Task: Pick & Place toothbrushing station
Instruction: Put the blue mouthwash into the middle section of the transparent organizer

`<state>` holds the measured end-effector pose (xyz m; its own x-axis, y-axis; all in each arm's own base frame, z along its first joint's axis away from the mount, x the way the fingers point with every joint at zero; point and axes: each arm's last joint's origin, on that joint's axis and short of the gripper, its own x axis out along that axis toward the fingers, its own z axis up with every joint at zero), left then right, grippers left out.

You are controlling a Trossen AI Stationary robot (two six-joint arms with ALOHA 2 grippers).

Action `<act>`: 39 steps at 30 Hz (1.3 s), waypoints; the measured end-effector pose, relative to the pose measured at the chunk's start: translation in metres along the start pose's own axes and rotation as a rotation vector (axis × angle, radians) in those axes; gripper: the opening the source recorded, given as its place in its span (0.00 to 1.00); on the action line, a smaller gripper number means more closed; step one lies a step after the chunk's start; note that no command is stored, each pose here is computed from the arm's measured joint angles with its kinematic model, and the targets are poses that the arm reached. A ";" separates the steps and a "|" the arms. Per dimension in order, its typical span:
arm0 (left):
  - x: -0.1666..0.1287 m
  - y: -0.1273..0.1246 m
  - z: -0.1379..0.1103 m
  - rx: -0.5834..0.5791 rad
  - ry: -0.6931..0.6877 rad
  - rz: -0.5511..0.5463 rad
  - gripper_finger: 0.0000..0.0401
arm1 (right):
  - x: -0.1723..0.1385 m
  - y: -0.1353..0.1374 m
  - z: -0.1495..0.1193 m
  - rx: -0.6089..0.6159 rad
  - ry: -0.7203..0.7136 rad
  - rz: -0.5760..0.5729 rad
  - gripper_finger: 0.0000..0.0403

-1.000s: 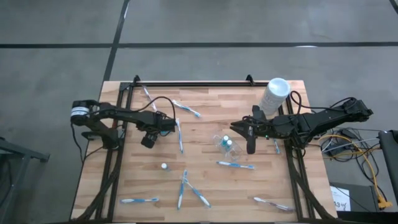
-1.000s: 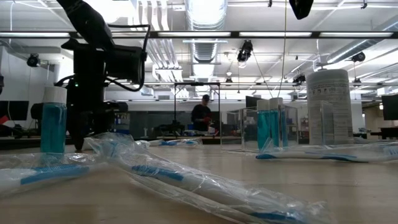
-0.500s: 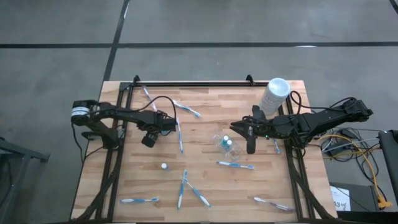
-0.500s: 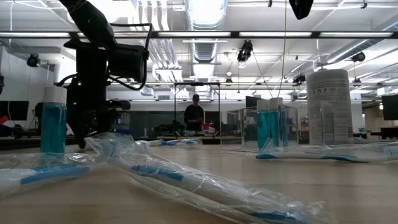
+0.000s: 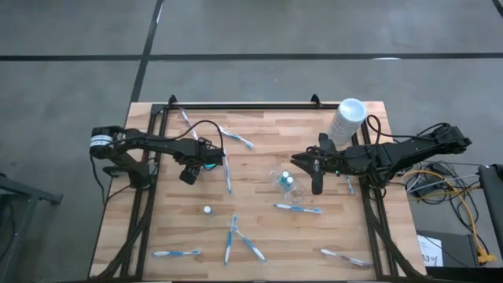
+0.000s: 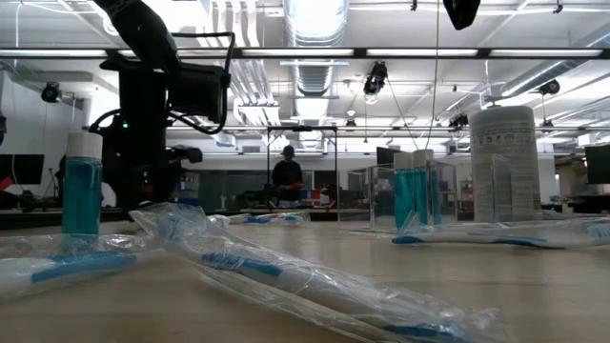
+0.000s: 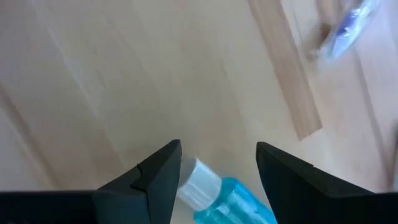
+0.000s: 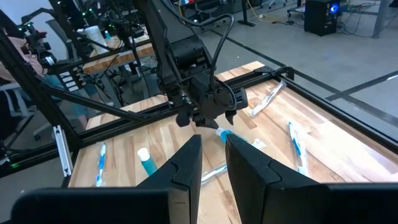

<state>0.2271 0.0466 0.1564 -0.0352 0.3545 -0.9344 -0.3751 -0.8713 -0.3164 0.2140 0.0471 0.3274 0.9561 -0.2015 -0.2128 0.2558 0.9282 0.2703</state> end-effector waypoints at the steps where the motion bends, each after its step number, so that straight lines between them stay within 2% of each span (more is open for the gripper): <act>1: 0.000 0.000 0.000 0.007 0.000 -0.002 0.53 | 0.000 0.000 0.000 0.000 0.000 0.000 0.17; 6: -0.013 -0.005 -0.006 0.090 0.065 0.014 0.53 | 0.000 0.000 0.000 0.000 0.000 0.000 0.17; 14: -0.033 -0.015 -0.014 0.383 0.146 0.022 0.53 | 0.000 0.000 0.000 0.000 0.000 0.000 0.17; 19: -0.033 -0.011 -0.017 0.463 0.155 0.010 0.53 | 0.000 0.000 0.000 0.000 0.000 0.000 0.17; 24: -0.027 0.000 -0.018 0.490 0.152 0.017 0.53 | 0.000 0.000 0.000 0.000 0.000 0.000 0.17; 30: -0.012 0.009 -0.019 0.483 0.186 -0.023 0.53 | 0.000 0.000 0.000 0.000 0.000 0.000 0.17; 39: 0.004 0.018 -0.010 0.460 0.112 -0.052 0.53 | 0.000 0.000 0.000 0.000 0.000 0.000 0.17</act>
<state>0.2294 0.0291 0.1451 0.0853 0.3331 -0.9390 -0.7459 -0.6035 -0.2818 0.2140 0.0472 0.3274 0.9562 -0.2011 -0.2128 0.2554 0.9283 0.2703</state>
